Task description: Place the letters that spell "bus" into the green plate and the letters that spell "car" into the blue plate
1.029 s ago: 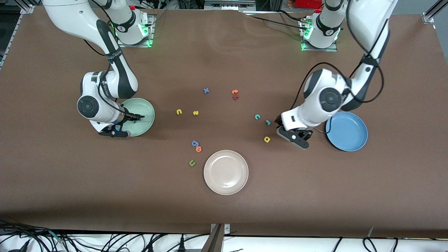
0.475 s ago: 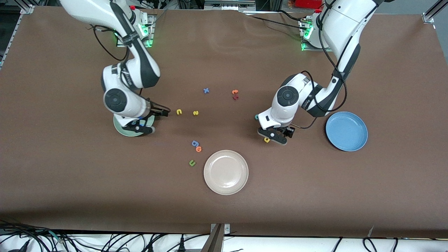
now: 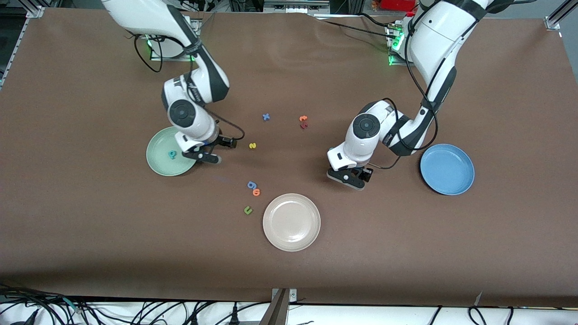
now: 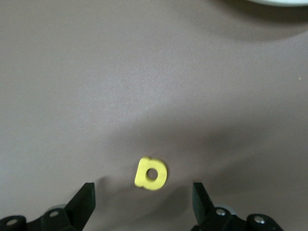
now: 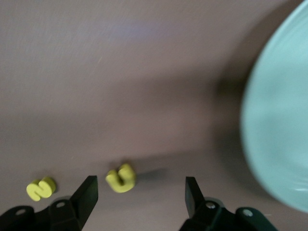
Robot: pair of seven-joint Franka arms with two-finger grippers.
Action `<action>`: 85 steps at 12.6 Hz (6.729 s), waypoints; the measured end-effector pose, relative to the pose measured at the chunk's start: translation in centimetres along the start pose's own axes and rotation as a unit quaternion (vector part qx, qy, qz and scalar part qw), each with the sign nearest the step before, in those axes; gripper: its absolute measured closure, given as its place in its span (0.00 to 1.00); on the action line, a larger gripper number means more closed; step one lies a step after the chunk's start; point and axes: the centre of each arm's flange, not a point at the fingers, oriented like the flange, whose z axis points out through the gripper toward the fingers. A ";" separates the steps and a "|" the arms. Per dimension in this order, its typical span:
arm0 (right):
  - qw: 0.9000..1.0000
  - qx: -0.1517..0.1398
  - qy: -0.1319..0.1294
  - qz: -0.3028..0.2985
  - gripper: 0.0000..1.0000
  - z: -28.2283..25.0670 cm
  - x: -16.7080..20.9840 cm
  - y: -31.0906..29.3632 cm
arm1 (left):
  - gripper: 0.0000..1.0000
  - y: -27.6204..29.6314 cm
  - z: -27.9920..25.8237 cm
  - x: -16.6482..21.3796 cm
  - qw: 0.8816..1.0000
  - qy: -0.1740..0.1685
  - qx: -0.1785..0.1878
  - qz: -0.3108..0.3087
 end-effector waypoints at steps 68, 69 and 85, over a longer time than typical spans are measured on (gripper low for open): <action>0.999 0.020 0.044 -0.025 0.73 0.2 -0.3 -6.5 | 0.22 -4.7 -7.7 -5.2 0.924 -0.122 -0.019 -0.362; 0.998 0.006 0.035 -0.043 0.73 -1.4 1.0 -5.8 | 0.22 -4.2 -7.3 -5.0 0.908 -0.126 -0.016 -0.400; 0.977 -0.063 -0.073 -0.191 0.12 -7.1 9.8 16.0 | 0.25 2.5 -0.9 -4.7 0.832 -0.060 0.034 -0.550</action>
